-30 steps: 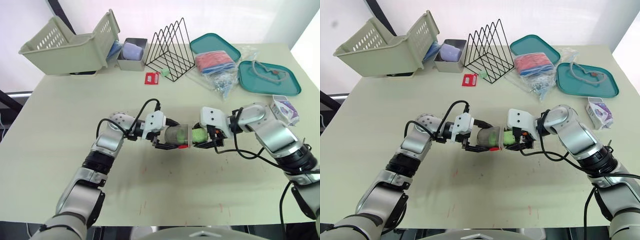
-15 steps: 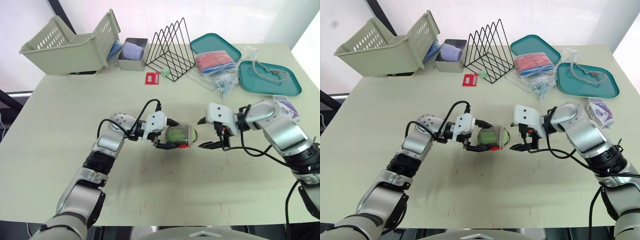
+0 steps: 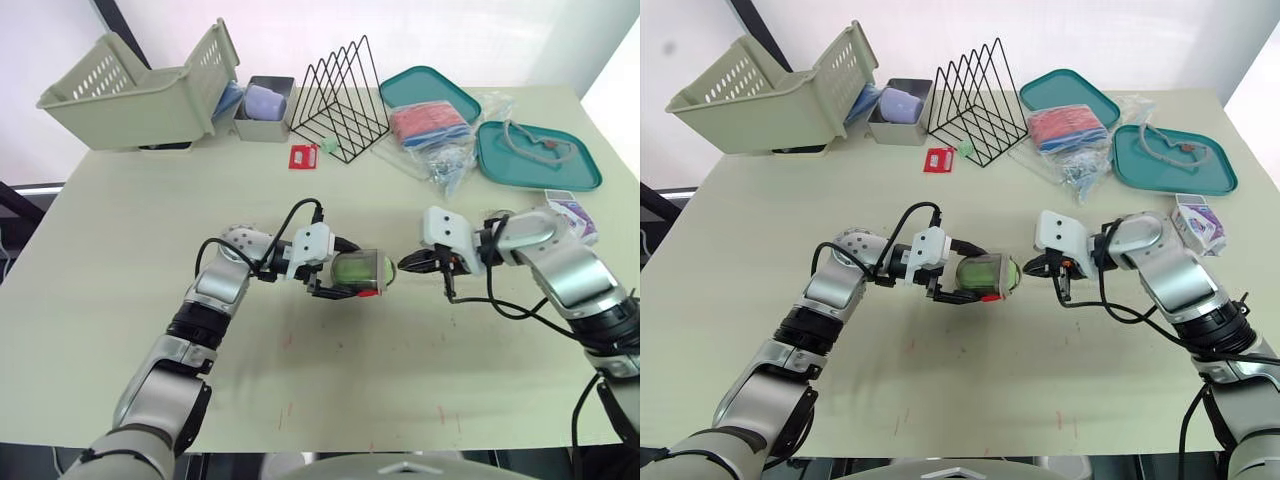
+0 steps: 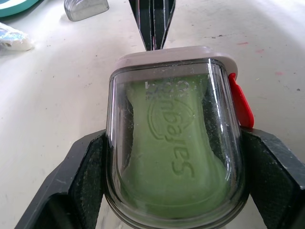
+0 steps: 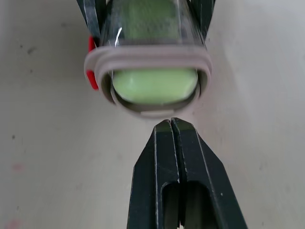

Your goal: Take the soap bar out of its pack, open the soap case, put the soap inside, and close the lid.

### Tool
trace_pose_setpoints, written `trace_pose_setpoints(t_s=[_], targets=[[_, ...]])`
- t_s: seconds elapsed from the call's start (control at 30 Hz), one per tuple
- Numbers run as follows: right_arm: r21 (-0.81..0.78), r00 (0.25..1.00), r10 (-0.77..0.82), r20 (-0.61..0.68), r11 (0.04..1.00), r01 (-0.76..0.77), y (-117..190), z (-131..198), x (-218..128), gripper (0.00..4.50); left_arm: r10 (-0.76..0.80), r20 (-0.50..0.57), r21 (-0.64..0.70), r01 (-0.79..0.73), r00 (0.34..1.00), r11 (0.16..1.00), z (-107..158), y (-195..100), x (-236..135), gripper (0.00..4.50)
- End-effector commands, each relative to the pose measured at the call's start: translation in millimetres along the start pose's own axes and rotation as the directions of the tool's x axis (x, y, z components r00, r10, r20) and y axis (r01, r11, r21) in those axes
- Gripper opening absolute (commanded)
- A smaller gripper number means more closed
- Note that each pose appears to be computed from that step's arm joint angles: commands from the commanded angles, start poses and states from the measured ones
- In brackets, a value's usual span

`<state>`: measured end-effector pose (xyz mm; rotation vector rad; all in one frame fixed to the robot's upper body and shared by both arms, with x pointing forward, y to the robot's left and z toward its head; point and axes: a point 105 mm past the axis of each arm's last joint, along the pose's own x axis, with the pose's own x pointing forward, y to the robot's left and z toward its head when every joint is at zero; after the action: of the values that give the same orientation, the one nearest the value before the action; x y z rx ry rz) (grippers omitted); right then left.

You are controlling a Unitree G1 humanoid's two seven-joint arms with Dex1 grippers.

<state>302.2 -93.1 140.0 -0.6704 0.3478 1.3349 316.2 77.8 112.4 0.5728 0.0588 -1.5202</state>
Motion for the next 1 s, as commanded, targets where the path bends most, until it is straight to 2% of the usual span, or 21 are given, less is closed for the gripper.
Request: trace_pose_setpoints(t_s=[0.03,0.37,0.7,0.8,0.9,1.0], targets=[[-0.045,1.000,0.003,0.025,0.999,-0.002,3.2,11.3,4.3,0.01,0.010,0.037,0.041,-0.011,0.999,0.999,13.6,3.2,-0.8,3.48],[-0.064,1.000,0.009,0.023,0.998,-0.008,3.0,14.0,8.0,0.01,0.015,0.032,0.036,-0.016,0.999,0.999,12.6,3.9,-2.1,3.48],[-0.037,0.997,-0.078,-0.026,0.996,0.077,-18.5,-1.2,-28.0,0.01,0.018,0.004,0.035,-0.018,1.000,0.999,4.8,2.5,-8.4,3.48],[0.011,0.995,-0.098,0.000,0.995,0.098,-23.0,-1.4,-34.5,0.01,0.021,0.006,0.036,-0.021,1.000,0.999,4.7,3.0,-8.6,3.48],[0.159,0.996,-0.091,0.018,0.983,0.087,-22.5,-8.1,-39.0,0.01,0.028,0.012,0.042,-0.029,1.000,0.999,5.5,3.4,-8.6,3.48],[0.393,0.997,-0.060,0.040,0.919,0.040,-14.5,-23.1,-42.8,1.29,0.048,0.031,0.056,-0.049,0.998,0.997,9.3,4.7,-7.6,3.48]])
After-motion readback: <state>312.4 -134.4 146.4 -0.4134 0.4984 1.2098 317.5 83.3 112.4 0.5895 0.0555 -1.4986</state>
